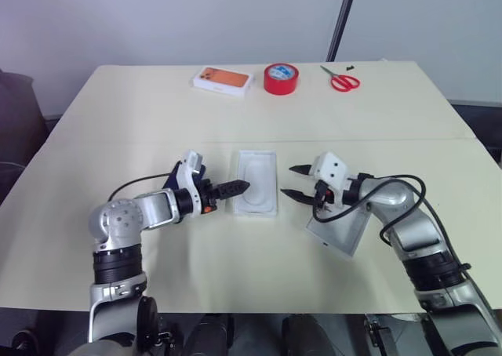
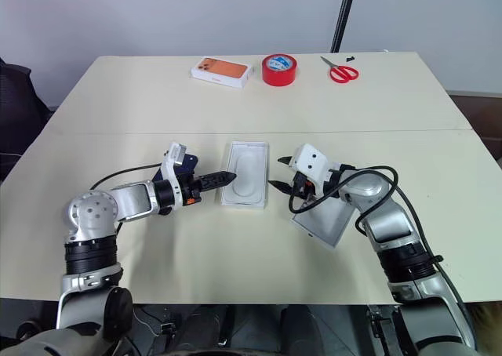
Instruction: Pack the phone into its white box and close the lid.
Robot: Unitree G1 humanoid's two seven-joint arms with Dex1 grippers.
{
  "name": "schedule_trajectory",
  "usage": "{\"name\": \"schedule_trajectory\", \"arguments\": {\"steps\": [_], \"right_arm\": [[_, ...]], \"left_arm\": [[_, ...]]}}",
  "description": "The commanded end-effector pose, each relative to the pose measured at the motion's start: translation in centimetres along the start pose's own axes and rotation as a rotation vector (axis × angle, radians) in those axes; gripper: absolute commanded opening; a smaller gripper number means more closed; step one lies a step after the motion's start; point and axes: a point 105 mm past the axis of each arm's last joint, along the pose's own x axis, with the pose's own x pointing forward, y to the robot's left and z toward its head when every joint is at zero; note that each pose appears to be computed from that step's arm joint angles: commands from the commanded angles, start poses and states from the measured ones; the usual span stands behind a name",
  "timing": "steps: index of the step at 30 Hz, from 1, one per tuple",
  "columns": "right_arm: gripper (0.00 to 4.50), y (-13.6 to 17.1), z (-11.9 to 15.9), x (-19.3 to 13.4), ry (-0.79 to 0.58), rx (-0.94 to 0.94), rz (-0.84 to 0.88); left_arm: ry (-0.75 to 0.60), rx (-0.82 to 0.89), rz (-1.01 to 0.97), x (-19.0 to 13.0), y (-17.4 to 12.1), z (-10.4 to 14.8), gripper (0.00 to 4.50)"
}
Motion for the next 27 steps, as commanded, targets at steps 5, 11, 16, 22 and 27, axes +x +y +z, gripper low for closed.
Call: {"name": "schedule_trajectory", "arguments": {"steps": [5, 11, 16, 22, 27], "right_arm": [[0.05, 1.7, 3.4, 3.4, -0.113, -0.041, 0.022], [0.05, 4.5, 0.1, 5.9, 0.063, -0.129, 0.112], [0.05, 3.8, -1.8, 6.5, 0.168, -0.198, 0.104], [0.05, 2.8, -3.3, 7.2, 0.235, -0.248, 0.079], [0.05, 2.2, -0.5, 7.3, 0.091, -0.114, 0.046]], "left_arm": [[-0.180, 0.451, 0.077, -3.6, 1.8, 3.4, 4.36], [-0.211, 0.497, 0.149, -5.8, 3.8, 4.2, 4.36], [-0.229, 0.507, 0.179, -6.5, 4.3, 4.5, 4.36], [-0.214, 0.496, 0.188, -6.6, 4.5, 3.9, 4.36], [-0.224, 0.380, 0.256, -7.9, 6.5, 4.2, 4.36]]}}
